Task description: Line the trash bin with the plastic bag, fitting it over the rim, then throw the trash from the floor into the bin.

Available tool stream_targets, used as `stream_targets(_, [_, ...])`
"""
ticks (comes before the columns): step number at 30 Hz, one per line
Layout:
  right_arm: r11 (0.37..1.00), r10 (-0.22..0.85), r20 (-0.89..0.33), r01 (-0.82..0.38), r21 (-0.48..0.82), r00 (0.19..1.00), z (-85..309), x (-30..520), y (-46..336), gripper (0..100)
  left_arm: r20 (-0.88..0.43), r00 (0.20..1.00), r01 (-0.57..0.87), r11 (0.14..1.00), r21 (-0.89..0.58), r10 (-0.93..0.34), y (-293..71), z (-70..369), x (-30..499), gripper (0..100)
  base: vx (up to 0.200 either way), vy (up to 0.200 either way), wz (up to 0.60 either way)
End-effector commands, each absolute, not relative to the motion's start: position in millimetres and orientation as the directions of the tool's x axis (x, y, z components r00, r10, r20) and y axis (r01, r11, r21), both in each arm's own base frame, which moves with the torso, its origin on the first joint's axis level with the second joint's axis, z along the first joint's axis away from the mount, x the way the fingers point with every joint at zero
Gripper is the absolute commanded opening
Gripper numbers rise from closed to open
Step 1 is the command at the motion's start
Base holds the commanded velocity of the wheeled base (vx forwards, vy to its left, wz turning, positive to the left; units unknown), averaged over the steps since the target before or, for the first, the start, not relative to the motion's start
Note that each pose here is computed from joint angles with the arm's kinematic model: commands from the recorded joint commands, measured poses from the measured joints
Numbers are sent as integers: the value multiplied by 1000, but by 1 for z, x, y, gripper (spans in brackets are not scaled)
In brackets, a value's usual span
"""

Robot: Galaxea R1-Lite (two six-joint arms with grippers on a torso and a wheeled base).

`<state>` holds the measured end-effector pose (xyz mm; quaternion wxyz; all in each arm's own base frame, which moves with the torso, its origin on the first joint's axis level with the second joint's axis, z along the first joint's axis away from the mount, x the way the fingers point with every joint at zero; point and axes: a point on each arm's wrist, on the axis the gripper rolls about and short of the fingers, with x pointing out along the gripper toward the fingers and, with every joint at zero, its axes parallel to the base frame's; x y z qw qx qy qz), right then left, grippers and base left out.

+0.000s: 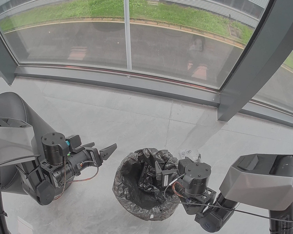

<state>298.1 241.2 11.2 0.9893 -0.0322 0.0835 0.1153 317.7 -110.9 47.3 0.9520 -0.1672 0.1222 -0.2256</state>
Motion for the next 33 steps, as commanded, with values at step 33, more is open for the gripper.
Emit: stream_targets(33, [978,131,-230,-163,-127,964,-51,340,230,100,-205,858,368,844,-391,-470,-109,30,313,100,0,0,0])
